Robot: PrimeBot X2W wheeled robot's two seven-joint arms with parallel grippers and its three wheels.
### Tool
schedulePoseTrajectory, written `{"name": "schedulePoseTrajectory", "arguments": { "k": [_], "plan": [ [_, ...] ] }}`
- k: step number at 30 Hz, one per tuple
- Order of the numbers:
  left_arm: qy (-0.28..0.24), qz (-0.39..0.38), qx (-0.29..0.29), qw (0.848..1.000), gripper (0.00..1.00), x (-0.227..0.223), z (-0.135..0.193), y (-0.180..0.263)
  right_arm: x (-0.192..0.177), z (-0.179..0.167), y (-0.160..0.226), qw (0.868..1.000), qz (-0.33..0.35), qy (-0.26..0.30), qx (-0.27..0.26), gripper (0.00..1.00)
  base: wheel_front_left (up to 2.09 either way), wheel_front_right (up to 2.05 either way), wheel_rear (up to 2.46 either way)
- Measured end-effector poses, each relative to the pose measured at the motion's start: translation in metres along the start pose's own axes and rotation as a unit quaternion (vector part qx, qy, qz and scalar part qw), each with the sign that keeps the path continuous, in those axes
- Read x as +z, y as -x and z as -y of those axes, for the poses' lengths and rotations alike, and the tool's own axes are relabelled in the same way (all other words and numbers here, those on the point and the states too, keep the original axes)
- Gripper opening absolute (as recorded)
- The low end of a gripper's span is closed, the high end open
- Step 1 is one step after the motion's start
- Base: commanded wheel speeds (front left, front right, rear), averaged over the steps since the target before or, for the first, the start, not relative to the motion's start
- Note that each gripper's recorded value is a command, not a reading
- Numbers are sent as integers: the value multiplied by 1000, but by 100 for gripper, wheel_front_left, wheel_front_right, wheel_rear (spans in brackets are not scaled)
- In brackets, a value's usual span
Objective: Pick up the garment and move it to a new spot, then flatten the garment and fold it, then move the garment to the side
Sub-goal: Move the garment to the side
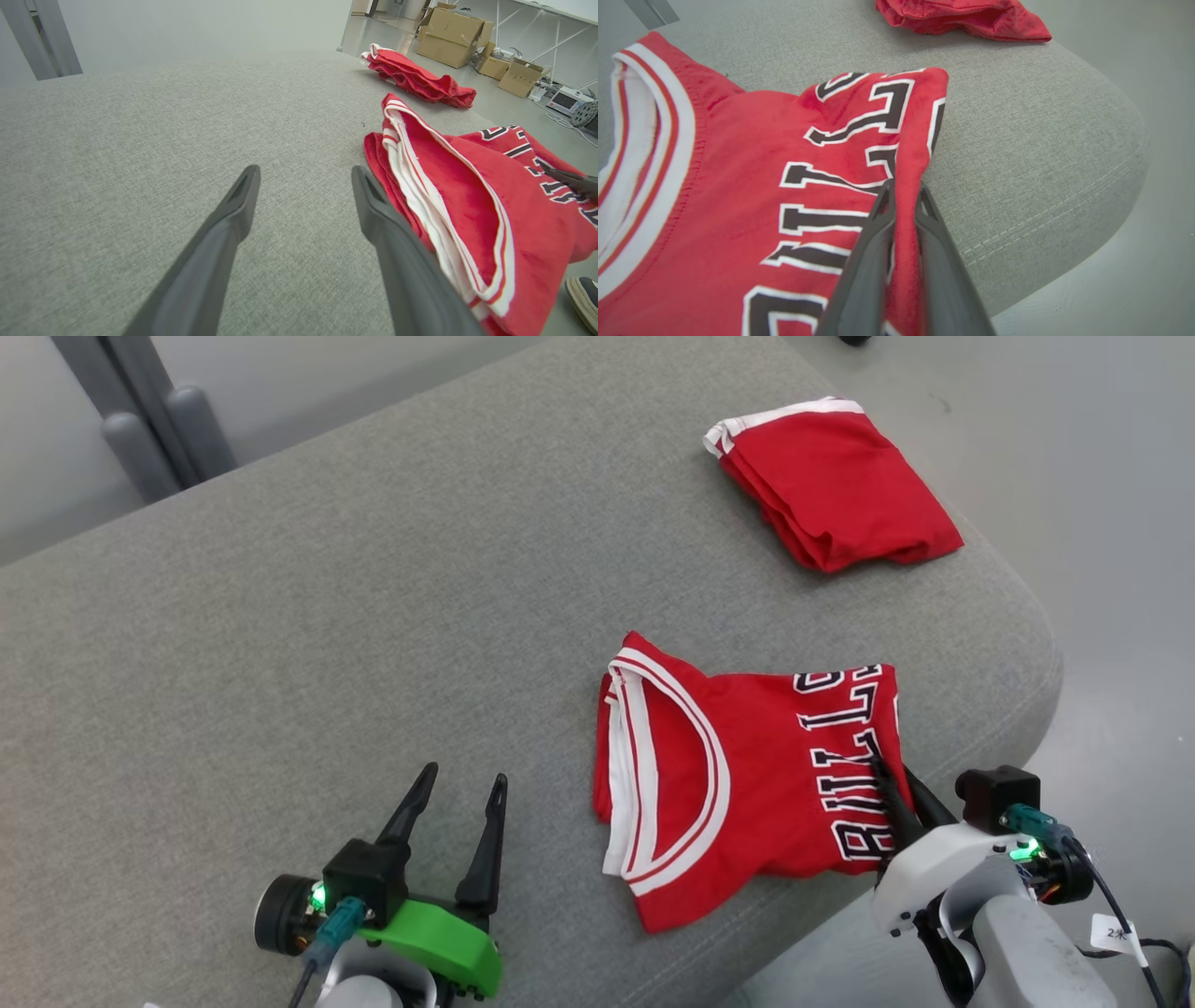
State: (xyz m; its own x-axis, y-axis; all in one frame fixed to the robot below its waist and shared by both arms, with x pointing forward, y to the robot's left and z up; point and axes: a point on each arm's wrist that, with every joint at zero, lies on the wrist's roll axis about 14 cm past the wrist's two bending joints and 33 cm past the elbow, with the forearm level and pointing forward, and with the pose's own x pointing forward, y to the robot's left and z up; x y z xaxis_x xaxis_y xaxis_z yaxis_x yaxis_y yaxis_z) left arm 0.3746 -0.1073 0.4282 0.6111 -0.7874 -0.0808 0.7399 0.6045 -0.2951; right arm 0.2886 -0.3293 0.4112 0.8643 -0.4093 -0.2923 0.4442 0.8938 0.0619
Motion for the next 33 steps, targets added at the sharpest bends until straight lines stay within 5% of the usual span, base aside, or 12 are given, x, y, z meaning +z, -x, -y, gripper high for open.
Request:
{"name": "schedulePoseTrajectory", "arguments": {
  "k": [5, 16, 22, 28, 29, 30, 31, 33],
  "plan": [
    [6, -5, 7, 1000, 100, -6, -10, -2, 20, -17, -18, 999, 19, 27, 26, 0, 0, 0, 0],
    [-2, -4, 25, 1000, 100, -14, -52, -8, 139, -67, -110, 978, 111, 162, 75, 0, 0, 0, 0],
    [-3, -3, 55, 998, 100, -17, -86, -3, 184, -28, -149, 968, 114, 224, 3, 0, 0, 0, 0],
    [5, -2, 86, 996, 100, -20, -109, 7, 191, 33, -163, 960, 80, 251, -91, 0, 0, 0, 0],
    [6, -3, 93, 996, 100, -21, -113, 10, 190, 38, -164, 958, 75, 259, -102, 7, 0, 0, 0],
    [7, -4, 98, 995, 100, -22, -116, 12, 191, 45, -164, 955, 74, 262, -114, 41, 0, 0, 0],
    [7, -4, 103, 995, 100, -23, -118, 14, 189, 49, -164, 954, 73, 264, -122, 100, 0, 0, 0],
    [9, -6, 113, 994, 100, -24, -123, 19, 180, 58, -163, 955, 64, 256, -139, 100, 0, 0, 0]
  ]
}}
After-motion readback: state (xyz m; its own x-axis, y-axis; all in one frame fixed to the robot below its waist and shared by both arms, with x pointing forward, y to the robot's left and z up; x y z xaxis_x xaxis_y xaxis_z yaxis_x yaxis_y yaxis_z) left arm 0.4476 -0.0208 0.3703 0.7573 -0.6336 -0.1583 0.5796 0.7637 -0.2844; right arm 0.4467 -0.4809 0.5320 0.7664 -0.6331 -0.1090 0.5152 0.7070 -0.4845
